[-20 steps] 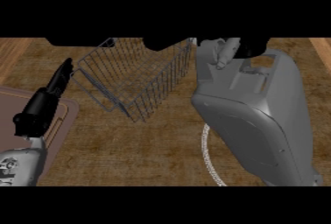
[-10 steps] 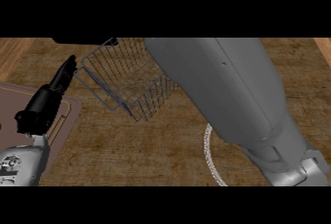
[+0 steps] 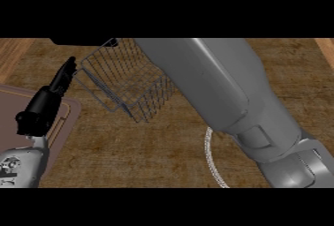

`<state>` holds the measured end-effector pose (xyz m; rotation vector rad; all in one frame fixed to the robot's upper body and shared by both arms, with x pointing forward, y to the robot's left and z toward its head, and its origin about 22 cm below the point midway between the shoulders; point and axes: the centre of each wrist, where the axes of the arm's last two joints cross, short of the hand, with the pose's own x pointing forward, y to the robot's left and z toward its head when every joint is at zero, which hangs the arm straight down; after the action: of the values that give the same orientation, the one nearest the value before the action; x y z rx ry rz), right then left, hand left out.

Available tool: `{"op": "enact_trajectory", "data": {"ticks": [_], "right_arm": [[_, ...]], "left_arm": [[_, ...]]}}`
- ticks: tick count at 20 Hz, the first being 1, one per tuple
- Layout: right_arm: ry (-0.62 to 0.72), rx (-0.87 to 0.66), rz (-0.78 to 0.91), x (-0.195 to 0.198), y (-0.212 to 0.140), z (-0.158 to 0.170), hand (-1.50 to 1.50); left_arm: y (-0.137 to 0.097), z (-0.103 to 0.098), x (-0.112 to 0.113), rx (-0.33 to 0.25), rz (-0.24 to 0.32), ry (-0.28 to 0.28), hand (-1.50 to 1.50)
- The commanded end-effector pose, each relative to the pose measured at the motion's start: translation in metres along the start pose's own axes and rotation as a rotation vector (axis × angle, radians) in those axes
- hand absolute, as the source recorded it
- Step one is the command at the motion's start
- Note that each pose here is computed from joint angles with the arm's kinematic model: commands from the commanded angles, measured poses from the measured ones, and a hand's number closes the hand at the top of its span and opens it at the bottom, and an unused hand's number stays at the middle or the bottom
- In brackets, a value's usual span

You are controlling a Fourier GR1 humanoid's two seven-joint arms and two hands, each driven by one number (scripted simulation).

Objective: Pick the squash from the placemat and place it in the basket

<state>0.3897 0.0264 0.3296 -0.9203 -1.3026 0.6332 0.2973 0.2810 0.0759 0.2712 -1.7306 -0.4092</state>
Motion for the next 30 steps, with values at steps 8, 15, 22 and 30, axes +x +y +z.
{"op": "enact_trajectory", "data": {"ticks": [8, 15, 22, 30], "right_arm": [[0.132, 0.121, 0.24, 0.019, 0.006, -0.003, -1.5], [0.076, 0.184, 0.061, 0.01, 0.012, -0.01, -1.5], [0.062, -0.039, -0.287, 0.007, 0.0, -0.01, -1.5], [0.175, -0.349, -0.555, -0.033, -0.034, -0.041, -1.5]], "left_arm": [[0.004, 0.008, -0.014, 0.006, 0.007, 0.018, 0.0], [-0.007, 0.005, -0.012, 0.006, 0.006, 0.005, 0.0], [0.009, 0.005, -0.005, 0.021, 0.011, 0.015, 0.0], [0.015, 0.005, -0.002, 0.046, -0.012, 0.027, 0.0]]}}
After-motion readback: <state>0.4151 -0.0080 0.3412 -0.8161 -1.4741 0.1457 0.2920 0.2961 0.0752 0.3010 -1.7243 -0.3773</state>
